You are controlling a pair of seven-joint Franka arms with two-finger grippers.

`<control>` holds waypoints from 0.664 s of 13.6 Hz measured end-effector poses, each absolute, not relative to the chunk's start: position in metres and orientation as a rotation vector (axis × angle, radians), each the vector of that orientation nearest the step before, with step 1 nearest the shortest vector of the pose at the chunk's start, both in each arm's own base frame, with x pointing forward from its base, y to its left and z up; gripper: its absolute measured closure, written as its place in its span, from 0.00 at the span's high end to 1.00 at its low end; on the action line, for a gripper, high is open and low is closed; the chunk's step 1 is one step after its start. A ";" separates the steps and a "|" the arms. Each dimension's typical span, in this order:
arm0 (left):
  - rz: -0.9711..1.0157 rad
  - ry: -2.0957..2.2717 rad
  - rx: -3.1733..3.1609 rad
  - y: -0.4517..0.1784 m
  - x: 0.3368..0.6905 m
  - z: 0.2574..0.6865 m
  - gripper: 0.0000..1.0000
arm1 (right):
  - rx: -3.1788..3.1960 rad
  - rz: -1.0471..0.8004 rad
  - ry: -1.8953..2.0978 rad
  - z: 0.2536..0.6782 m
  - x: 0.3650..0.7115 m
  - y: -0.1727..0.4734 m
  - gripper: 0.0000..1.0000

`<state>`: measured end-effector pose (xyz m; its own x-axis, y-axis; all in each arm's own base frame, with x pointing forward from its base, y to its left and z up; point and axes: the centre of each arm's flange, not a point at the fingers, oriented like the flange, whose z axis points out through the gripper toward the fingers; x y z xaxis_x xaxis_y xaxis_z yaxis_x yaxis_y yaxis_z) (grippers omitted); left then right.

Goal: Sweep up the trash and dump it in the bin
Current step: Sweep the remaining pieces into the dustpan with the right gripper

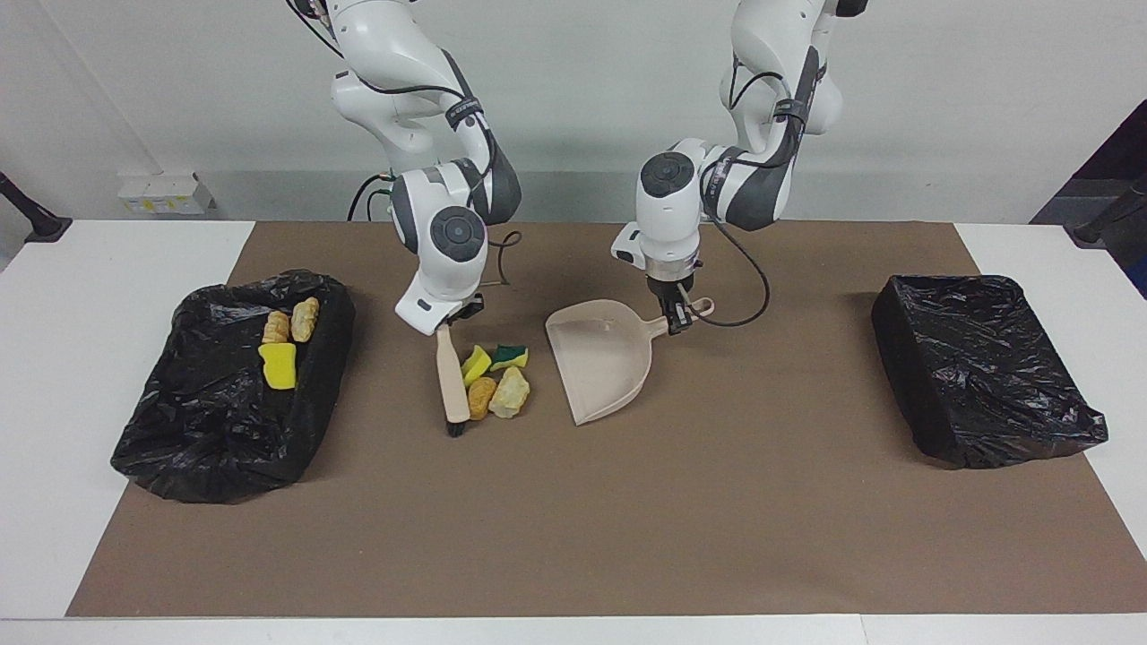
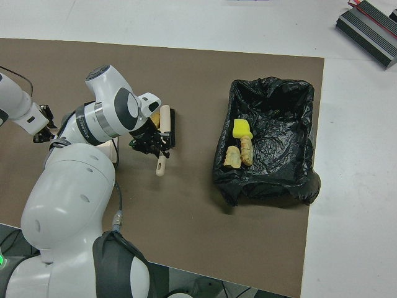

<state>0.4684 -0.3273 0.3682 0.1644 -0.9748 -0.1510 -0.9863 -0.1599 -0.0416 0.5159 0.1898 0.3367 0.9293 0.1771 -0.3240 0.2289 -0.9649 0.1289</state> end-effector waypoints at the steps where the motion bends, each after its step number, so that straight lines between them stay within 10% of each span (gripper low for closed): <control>1: 0.133 1.947 -2.294 -0.327 0.468 0.368 0.32 | 2.979 -0.500 0.298 0.338 0.510 0.205 0.26; 9: 0.122 1.950 -2.292 -0.326 0.465 0.367 0.32 | 3.309 -0.605 0.192 0.360 0.487 0.299 0.26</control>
